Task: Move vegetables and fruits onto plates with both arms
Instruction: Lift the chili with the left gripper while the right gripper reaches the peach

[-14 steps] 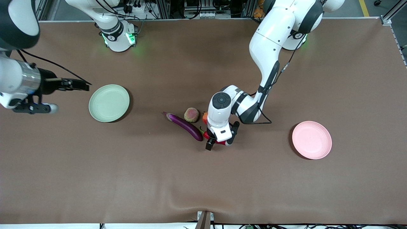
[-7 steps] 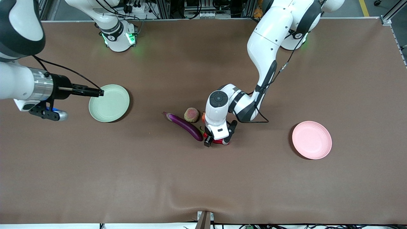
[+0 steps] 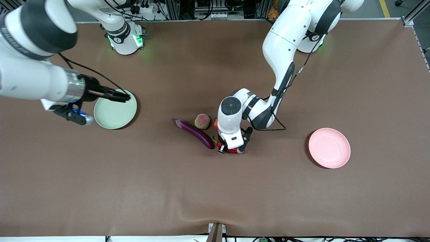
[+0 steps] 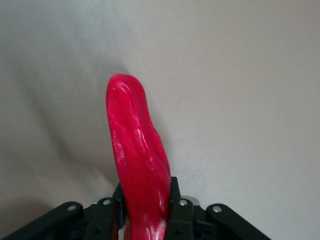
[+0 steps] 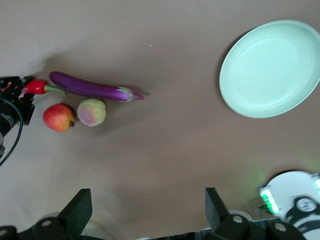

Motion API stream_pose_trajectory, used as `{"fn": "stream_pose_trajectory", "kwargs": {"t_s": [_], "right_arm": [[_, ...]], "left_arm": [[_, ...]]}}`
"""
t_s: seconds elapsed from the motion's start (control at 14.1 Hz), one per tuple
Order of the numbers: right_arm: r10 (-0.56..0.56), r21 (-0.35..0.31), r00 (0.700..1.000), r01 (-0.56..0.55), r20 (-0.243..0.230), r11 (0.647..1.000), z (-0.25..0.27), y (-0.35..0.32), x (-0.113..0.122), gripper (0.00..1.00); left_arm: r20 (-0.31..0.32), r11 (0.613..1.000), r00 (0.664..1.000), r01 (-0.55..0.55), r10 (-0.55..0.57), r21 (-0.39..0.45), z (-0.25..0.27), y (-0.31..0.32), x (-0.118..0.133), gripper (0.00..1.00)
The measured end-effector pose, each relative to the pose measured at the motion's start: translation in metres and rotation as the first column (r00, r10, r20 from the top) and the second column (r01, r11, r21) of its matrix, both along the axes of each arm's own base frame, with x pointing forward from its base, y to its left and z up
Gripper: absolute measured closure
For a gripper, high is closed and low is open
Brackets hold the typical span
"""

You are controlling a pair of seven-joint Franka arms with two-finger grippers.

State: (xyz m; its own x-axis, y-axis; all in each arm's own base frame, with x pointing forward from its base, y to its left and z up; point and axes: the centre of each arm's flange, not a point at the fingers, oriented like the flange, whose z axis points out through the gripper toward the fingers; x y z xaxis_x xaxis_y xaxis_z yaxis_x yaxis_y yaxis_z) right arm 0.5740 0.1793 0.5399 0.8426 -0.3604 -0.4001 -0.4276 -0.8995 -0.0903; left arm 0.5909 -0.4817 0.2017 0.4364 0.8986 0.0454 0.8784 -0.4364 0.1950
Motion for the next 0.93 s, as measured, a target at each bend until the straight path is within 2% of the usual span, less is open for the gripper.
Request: {"fn": "stream_pose_trajectory", "kwargs": {"t_s": [0.21, 0.36, 0.64, 0.93], "right_arm": [[-0.047, -0.042, 0.999, 0.047, -0.016, 0.998, -0.012, 0.061, -0.012, 0.00], [-0.070, -0.056, 0.997, 0.070, -0.008, 0.996, -0.027, 0.097, -0.016, 0.00], [-0.140, -0.053, 0.989, 0.143, 0.051, 0.988, -0.081, 0.172, -0.025, 0.00], [-0.183, -0.020, 0.977, 0.186, 0.112, 0.982, -0.161, 0.223, -0.015, 0.00]], "left_arm": [[-0.003, 0.998, 0.998, 0.058, -0.058, 0.035, 0.051, 0.027, 0.022, 0.67], [-0.027, 0.991, 0.994, 0.112, -0.110, 0.073, 0.085, 0.063, 0.043, 0.67], [-0.102, 0.958, 0.965, 0.255, -0.243, 0.130, 0.136, 0.149, 0.073, 0.67], [-0.158, 0.912, 0.919, 0.384, -0.362, 0.142, 0.157, 0.235, 0.074, 0.67]]}}
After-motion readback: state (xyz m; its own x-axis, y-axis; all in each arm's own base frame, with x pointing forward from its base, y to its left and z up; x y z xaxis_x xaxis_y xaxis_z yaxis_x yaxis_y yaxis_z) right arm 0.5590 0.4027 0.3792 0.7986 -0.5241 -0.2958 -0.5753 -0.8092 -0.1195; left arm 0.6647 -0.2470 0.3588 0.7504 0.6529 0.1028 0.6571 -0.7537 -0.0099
